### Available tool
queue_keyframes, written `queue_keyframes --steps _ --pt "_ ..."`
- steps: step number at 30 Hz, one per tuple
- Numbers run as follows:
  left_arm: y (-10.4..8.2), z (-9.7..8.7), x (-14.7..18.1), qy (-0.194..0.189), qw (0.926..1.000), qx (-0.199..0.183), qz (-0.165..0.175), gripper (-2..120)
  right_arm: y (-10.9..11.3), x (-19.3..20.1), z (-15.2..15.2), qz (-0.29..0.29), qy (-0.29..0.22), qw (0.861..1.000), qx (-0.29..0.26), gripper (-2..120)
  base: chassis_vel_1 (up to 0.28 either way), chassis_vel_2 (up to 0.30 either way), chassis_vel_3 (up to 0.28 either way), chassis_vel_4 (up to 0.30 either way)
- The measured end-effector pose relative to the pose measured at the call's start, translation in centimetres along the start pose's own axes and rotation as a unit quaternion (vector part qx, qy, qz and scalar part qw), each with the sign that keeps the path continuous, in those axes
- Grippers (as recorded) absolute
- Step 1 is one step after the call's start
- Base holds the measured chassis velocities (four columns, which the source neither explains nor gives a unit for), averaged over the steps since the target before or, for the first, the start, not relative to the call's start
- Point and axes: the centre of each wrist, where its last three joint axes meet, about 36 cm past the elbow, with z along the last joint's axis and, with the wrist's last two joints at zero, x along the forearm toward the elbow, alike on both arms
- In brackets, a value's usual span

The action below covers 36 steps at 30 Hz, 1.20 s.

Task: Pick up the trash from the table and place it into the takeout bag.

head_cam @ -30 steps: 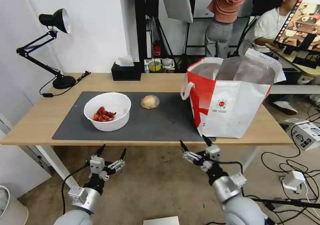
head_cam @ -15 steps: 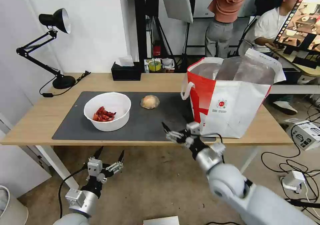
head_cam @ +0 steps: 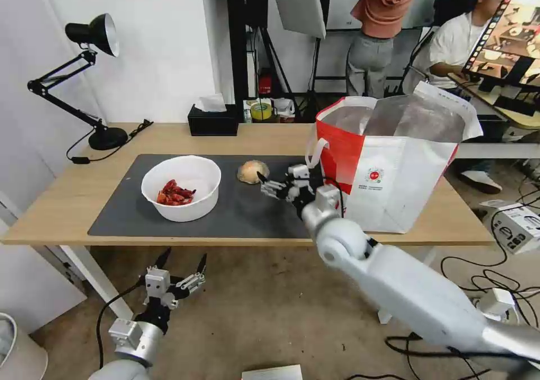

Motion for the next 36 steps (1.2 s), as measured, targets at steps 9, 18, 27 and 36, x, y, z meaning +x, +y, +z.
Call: queue_keyframes --steps 9,18,27,36 --pt "0.2 0.1 0.0 0.001 1.0 -0.001 -0.001 100 0.7 -5.7 -0.6 0.007 0.049 0.999 -0.005 100 0.0 0.0 0.0 0.0" --pt "0.6 -0.1 0.0 -0.002 1.0 -0.002 -0.003 100 0.9 -9.9 -1.5 0.024 0.088 0.996 0.015 100 0.0 0.0 0.0 0.0" --pt "0.4 -0.3 0.3 -0.005 1.0 -0.001 -0.003 100 -0.8 -12.4 -1.7 0.027 0.121 0.992 0.009 100 0.0 0.0 0.0 0.0" --pt "0.4 -0.3 0.3 -0.005 1.0 -0.001 -0.004 100 -0.6 -13.9 -2.1 0.016 0.134 0.991 0.005 100 0.0 0.0 0.0 0.0"
